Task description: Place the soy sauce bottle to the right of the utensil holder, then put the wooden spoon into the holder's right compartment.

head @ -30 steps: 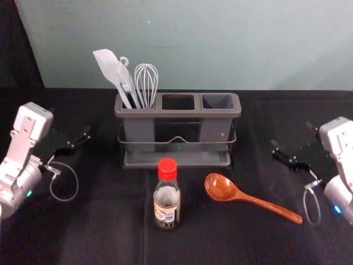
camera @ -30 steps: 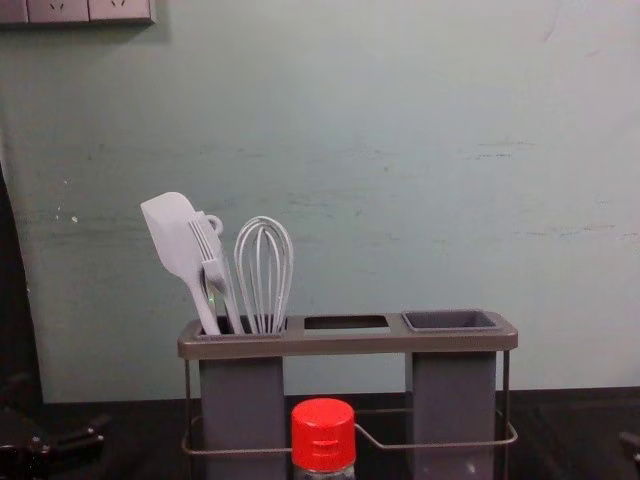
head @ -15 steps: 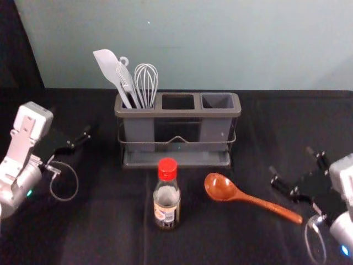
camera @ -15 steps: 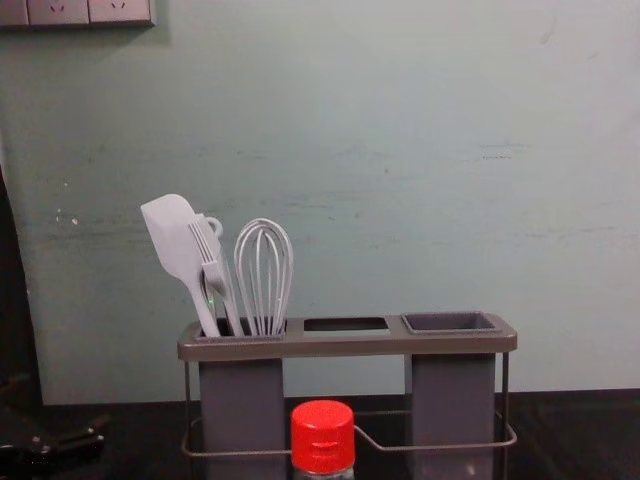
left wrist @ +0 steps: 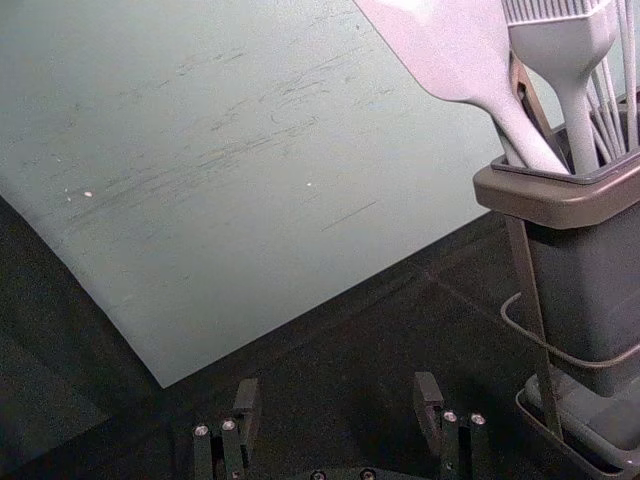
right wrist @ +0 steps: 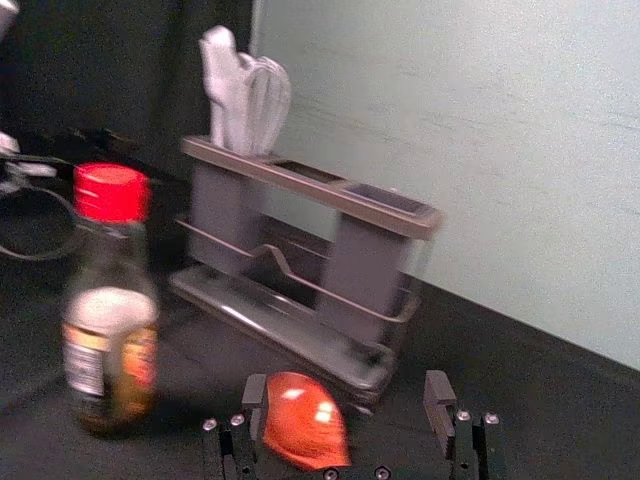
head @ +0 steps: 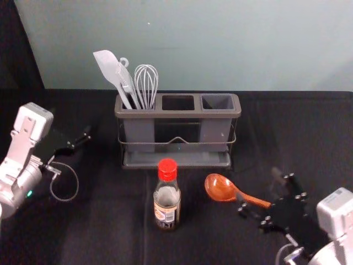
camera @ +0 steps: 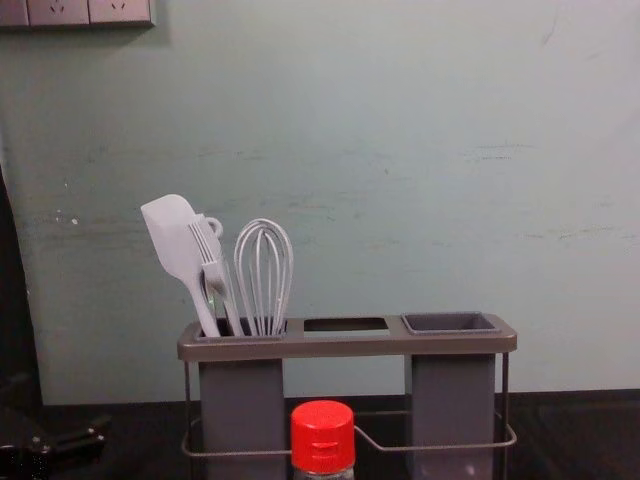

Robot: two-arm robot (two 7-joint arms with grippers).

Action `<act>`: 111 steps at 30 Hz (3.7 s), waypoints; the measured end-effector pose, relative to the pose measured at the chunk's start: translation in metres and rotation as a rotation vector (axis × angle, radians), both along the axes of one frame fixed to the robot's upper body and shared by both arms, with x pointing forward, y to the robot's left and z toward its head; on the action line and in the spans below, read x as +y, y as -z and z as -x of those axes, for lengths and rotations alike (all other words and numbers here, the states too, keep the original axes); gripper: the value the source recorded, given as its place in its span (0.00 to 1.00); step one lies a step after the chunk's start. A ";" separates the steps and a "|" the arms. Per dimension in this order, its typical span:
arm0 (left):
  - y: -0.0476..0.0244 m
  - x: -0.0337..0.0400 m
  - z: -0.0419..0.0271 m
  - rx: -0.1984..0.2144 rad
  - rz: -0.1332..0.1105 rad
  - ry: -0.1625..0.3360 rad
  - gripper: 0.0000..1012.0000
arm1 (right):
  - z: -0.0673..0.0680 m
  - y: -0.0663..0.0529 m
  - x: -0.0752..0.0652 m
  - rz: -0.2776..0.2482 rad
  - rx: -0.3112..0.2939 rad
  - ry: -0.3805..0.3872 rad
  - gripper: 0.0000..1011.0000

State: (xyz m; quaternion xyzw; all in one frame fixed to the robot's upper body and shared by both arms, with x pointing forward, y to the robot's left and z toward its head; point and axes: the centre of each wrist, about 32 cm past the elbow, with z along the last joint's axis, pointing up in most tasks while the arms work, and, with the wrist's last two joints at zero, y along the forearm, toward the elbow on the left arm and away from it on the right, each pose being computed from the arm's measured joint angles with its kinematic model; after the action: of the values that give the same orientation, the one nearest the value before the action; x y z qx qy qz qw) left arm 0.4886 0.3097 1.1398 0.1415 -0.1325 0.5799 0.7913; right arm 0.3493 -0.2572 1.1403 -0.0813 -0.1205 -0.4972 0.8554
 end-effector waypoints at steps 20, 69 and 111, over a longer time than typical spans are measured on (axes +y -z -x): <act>0.0000 0.0000 0.0000 0.000 0.000 0.000 0.99 | -0.002 0.004 0.067 -0.174 0.033 -0.219 0.99; 0.0000 0.0000 0.0000 0.000 0.000 0.000 0.99 | -0.059 -0.009 0.098 -0.209 0.045 -0.300 0.91; 0.0000 0.0000 0.0000 0.000 0.000 0.000 0.99 | -0.059 -0.053 0.085 -0.246 -0.071 -0.326 0.38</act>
State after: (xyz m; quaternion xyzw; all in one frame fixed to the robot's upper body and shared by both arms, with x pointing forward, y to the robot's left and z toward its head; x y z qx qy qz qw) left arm 0.4886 0.3097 1.1398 0.1415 -0.1325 0.5799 0.7913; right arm 0.4085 -0.1726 1.1935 0.0617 -0.1006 -0.3656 0.9233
